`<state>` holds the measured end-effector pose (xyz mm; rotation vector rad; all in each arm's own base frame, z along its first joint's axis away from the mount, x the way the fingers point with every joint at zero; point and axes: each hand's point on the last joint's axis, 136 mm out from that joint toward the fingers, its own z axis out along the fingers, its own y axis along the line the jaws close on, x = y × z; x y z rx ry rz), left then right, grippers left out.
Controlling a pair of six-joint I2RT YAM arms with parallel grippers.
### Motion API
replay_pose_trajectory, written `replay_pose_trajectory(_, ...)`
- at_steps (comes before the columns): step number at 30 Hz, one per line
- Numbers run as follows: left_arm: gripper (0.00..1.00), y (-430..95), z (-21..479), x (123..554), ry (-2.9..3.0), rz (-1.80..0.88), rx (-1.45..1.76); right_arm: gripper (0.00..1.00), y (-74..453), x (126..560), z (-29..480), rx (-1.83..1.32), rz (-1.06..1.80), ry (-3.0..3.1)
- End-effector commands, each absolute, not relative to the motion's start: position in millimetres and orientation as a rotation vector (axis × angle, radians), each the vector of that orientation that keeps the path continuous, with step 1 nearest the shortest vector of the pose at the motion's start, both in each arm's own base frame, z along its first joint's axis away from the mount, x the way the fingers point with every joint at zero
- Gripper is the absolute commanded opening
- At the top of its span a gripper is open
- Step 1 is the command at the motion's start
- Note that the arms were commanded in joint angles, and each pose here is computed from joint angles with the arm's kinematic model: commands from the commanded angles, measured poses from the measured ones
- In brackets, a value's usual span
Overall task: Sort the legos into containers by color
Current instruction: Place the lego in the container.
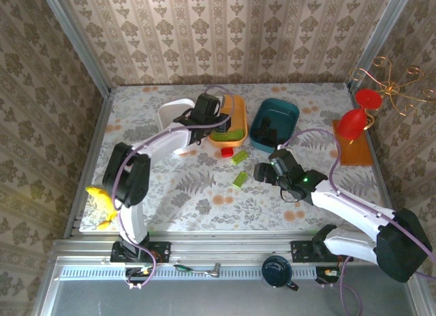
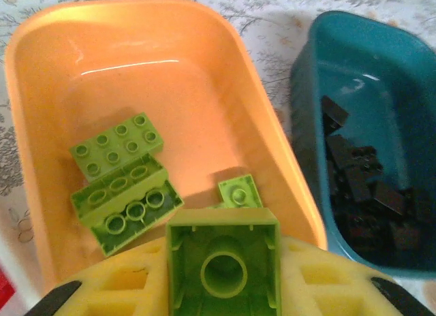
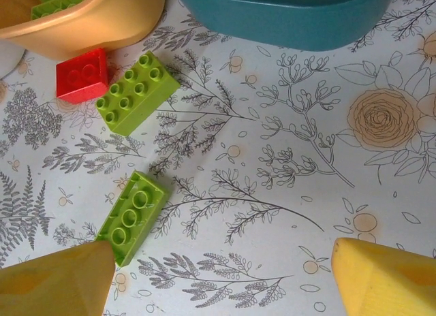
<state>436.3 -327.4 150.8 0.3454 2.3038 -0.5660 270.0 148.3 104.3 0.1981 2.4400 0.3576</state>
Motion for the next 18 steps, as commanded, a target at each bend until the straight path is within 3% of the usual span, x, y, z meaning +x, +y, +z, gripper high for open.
replay_pose_trajectory(1, 0.29, -337, 141, 443, 2.354, -0.562, 0.388, 0.85, 146, 262, 99, 0.209, 0.351, 2.458)
replay_pose_trajectory(8, 0.51, -342, 126, 461, 2.397, -0.546, 0.355, 0.85, 148, 262, 96, 0.207, 0.359, 2.46)
replay_pose_trajectory(12, 0.69, -348, 152, 453, 2.332, -0.619, 0.346, 0.85, 149, 264, 96, 0.199, 0.355, 2.463)
replay_pose_trajectory(18, 0.84, -345, 207, 423, 2.198, -0.695, 0.368, 0.85, 156, 266, 99, 0.186, 0.375, 2.455)
